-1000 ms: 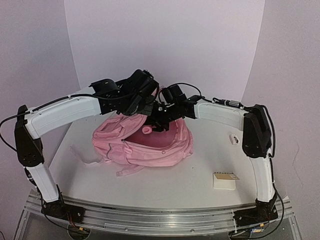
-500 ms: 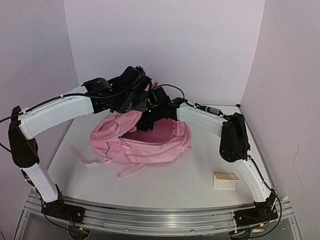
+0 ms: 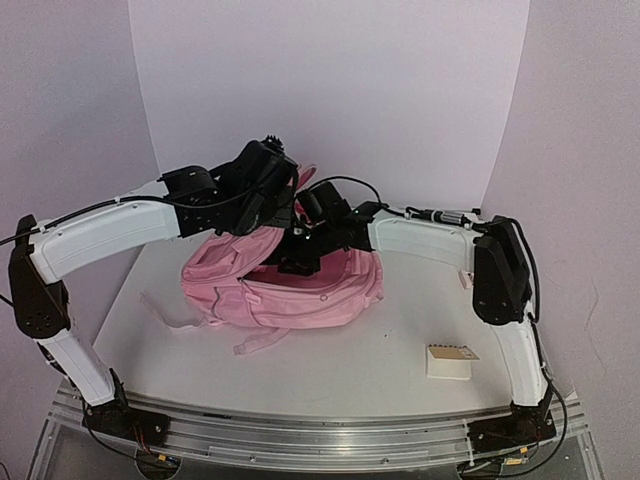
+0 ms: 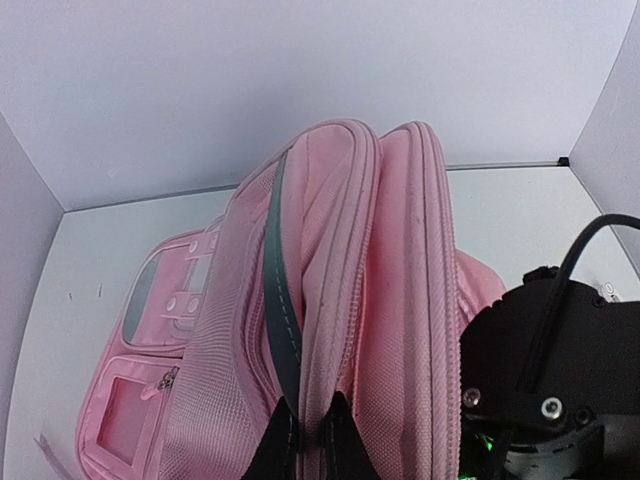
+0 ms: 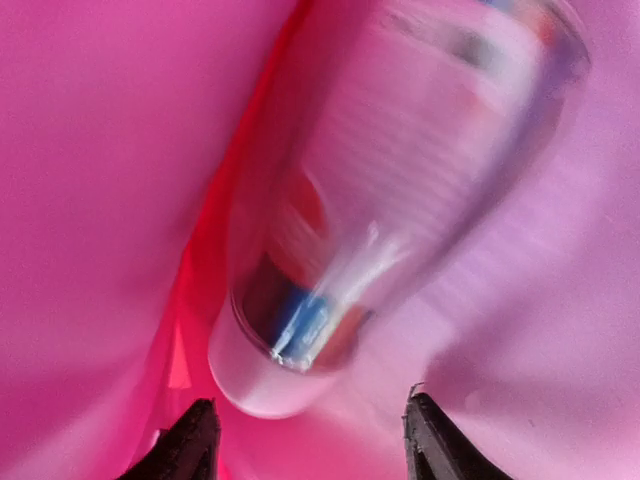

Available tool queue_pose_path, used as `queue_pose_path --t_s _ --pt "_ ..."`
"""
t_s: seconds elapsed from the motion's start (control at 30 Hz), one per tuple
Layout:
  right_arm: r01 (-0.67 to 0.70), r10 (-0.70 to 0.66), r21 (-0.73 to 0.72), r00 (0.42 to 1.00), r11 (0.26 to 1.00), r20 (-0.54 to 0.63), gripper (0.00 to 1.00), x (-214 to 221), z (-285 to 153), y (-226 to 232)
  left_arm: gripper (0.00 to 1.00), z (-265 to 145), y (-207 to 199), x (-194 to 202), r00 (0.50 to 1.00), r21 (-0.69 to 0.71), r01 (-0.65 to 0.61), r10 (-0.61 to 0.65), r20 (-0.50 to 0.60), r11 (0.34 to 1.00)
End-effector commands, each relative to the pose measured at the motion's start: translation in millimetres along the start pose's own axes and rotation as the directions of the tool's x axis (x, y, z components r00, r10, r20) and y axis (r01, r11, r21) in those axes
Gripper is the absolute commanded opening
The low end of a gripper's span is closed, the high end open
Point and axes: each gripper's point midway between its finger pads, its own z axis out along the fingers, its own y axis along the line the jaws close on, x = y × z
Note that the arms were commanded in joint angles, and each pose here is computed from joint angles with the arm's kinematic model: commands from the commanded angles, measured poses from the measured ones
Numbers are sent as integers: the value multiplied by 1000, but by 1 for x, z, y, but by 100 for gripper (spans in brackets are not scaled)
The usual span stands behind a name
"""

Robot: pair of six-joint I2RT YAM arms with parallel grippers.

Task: Pack the student bag
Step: Place the stationery in the student bag.

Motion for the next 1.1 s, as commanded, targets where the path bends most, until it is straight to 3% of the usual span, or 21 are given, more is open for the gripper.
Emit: queue_pose_path --t_s 0.0,0.27,0.33,0.47,0.77,0.87,1.07 --pt "53 -57 28 986 998 157 48 -29 -25 11 0 -55 29 -92 929 51 250 -254 268 967" --pt "-32 30 13 989 999 144 44 -38 11 -12 0 -54 26 -89 933 66 245 -254 256 967" --pt "-39 30 47 983 998 180 45 -44 12 -21 0 -52 23 -87 935 72 241 -251 250 968" --pt "49 -58 46 971 998 231 32 -66 17 -22 0 -50 19 -83 939 89 236 -251 234 968" --pt "22 -46 63 908 998 416 27 -123 18 -51 0 -50 15 -79 943 119 231 -252 218 966" --pt "10 -12 7 870 1000 493 27 -147 20 -50 0 -51 14 -77 944 133 231 -255 210 964" --pt "-39 104 -132 839 990 534 30 -167 50 -47 0 -49 11 -72 950 143 223 -248 192 964"
